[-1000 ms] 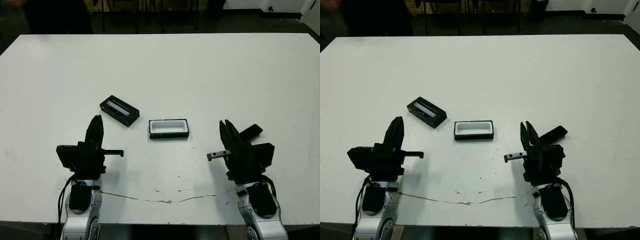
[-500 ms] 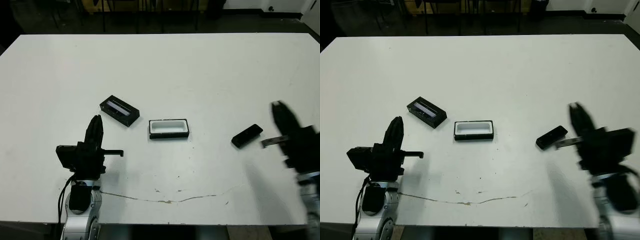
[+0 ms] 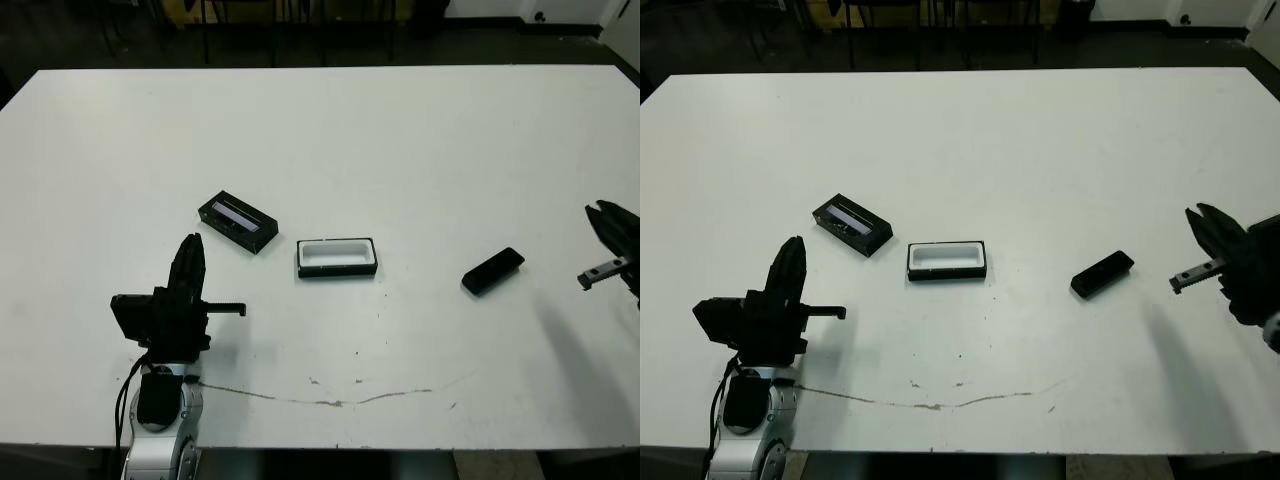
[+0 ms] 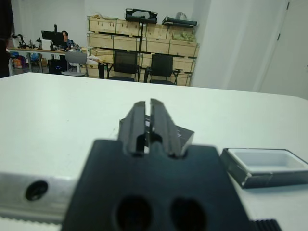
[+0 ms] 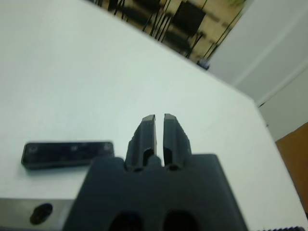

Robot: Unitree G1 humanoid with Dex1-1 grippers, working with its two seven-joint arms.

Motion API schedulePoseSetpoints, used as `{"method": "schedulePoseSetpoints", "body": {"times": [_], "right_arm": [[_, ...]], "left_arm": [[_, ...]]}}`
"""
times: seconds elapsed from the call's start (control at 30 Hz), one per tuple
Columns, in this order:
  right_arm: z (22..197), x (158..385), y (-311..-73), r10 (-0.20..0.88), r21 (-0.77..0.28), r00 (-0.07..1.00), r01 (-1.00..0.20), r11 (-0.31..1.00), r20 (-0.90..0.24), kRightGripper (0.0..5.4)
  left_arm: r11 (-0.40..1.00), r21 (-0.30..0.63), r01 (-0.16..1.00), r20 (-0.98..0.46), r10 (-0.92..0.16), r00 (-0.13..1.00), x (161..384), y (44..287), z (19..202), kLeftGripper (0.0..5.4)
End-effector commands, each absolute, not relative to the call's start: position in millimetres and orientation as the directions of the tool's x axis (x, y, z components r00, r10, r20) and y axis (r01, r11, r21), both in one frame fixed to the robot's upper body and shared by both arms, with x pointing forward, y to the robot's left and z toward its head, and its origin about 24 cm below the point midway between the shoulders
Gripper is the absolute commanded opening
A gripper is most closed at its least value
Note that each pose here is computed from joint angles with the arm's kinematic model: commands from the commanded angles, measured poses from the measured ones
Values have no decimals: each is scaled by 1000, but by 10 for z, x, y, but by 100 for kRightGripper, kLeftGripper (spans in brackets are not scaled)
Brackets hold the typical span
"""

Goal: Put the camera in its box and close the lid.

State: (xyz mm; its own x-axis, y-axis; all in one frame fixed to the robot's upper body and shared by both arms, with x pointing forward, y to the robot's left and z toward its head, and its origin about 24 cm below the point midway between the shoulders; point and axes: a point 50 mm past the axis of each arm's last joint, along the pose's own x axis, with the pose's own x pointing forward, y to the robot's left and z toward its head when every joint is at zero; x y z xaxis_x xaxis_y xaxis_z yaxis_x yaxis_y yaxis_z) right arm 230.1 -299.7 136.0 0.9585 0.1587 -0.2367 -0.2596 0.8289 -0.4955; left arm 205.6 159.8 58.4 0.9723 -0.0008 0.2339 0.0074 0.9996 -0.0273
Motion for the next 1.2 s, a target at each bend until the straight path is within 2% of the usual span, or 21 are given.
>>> {"method": "schedulePoseSetpoints", "body": {"times": [0.03, 0.2, 0.43, 0.67, 0.8, 1.2], "right_arm": [[1220, 2343, -3026, 189, -470, 918, -346, 812, -349, 0], [1033, 2381, -3006, 232, -419, 861, -435, 797, -452, 0], [921, 2378, -2982, 245, -421, 776, -544, 726, -581, 0], [866, 2359, -2970, 173, -420, 676, -616, 666, -716, 0], [802, 2373, -2975, 168, -402, 639, -643, 652, -751, 0], [807, 2432, -2896, 158, -395, 592, -689, 607, -791, 0]], "left_arm": [[1000, -23, -3, 204, 8, 979, 2033, 1621, 549, 0], [1000, -17, 0, 205, 3, 979, 2037, 1627, 553, 0], [1000, -21, 0, 204, 4, 979, 2043, 1635, 569, 0], [1000, -11, 3, 209, 0, 978, 2036, 1635, 568, 0], [1000, -10, 6, 209, -3, 978, 2036, 1638, 557, 0], [1000, -13, 1, 207, 2, 978, 2026, 1627, 548, 0]]}}
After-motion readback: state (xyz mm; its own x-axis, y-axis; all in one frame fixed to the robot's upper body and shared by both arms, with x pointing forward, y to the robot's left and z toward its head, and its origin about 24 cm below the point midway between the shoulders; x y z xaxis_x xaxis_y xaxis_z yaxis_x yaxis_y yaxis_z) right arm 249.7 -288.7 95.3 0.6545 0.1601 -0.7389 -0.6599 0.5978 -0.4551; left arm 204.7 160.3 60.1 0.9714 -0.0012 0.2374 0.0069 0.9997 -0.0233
